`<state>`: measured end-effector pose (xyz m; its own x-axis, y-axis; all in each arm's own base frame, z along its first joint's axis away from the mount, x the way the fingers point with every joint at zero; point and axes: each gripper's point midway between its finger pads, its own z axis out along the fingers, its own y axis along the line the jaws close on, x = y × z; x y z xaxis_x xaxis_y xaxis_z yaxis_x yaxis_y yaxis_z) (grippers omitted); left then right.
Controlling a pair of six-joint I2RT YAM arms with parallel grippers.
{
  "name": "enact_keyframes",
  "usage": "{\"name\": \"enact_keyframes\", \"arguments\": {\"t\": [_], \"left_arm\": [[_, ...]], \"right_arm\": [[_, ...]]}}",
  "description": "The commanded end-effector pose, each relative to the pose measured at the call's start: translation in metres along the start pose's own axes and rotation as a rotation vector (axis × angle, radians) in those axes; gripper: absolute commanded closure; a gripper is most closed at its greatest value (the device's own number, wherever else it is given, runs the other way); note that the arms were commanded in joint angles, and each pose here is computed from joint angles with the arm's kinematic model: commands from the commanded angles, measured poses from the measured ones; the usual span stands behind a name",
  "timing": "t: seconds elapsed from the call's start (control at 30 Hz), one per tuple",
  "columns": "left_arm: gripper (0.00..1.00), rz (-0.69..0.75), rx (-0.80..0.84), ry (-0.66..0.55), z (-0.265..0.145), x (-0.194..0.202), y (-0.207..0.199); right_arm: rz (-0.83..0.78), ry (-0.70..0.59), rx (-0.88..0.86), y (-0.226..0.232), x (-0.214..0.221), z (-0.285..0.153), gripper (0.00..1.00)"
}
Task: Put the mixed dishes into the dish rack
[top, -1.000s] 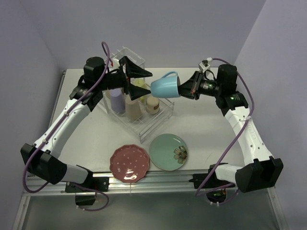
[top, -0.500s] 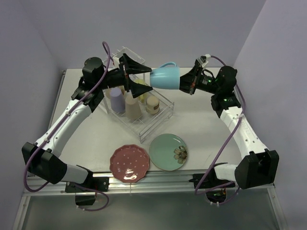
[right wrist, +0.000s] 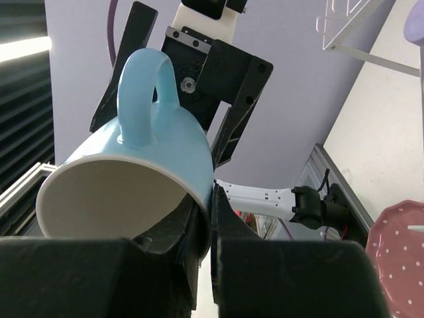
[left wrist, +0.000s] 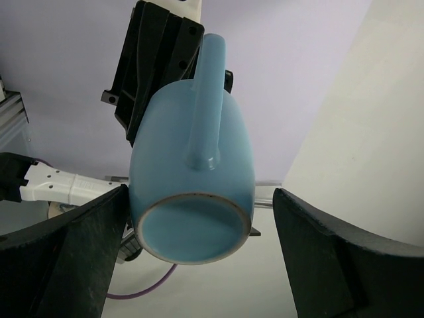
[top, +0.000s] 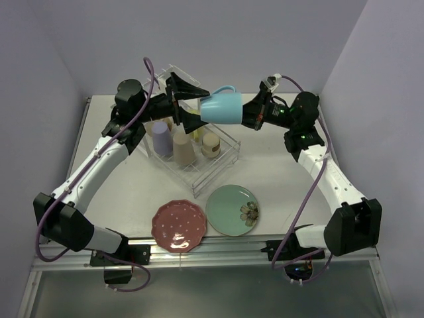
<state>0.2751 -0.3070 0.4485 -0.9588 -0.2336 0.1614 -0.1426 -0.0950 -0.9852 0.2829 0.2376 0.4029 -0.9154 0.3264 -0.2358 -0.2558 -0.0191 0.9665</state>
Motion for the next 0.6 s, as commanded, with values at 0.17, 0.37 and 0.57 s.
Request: {"name": "enact_keyframes", "arguments": {"t": [0.17, 0.37, 0.57], "left_arm": [[0.07, 0.063, 0.059, 0.045, 0.002, 0.013, -0.02], [0.09, 0.066, 0.058, 0.051, 0.003, 0.013, -0.019], [0.11, 0.077, 0.059, 0.057, 0.004, 0.014, -0.019]], "right_arm": [[-0.1, 0.019, -0.05, 0.023, -0.001, 0.009, 1.0], [-0.093, 0.03, -0.045, 0.02, 0.0, 0.015, 1.0], [-0.088, 0.045, -0.044, 0.019, 0.004, 0.021, 1.0]]}}
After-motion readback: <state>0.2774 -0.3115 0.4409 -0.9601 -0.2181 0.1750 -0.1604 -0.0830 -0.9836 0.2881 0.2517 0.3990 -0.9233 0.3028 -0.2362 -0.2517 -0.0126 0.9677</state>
